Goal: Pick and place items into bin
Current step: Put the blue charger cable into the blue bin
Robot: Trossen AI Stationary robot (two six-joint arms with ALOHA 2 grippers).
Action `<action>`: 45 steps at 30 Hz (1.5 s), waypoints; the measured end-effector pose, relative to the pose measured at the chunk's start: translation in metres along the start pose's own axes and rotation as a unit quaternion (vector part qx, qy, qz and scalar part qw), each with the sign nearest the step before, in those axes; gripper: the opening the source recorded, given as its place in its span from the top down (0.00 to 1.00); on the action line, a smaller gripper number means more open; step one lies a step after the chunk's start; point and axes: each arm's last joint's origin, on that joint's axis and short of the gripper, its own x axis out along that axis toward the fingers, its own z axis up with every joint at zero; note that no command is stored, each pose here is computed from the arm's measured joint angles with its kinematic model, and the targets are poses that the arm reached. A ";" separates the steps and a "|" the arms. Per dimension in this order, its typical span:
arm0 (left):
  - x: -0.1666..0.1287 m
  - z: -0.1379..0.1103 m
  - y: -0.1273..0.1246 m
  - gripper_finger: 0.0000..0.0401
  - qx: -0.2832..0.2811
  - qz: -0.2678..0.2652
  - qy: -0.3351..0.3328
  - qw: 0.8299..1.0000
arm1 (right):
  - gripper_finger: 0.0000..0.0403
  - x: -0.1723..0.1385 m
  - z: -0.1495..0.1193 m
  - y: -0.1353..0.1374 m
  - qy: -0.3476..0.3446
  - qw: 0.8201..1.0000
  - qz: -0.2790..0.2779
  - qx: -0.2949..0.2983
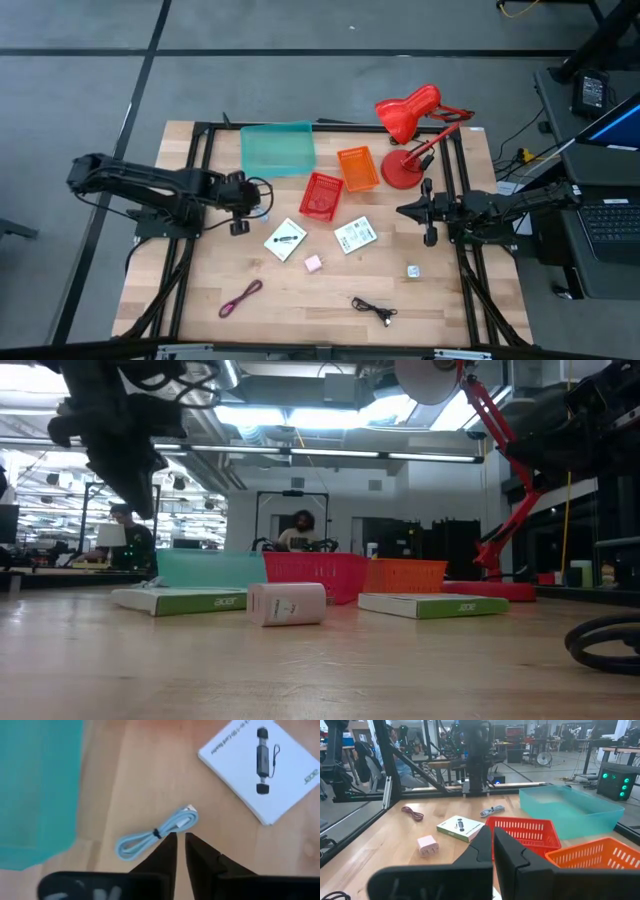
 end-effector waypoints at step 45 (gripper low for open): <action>0.093 0.005 -0.006 0.60 0.211 0.088 0.183 0.956 | 1.00 0.000 -0.001 0.000 0.003 1.000 0.000 0.002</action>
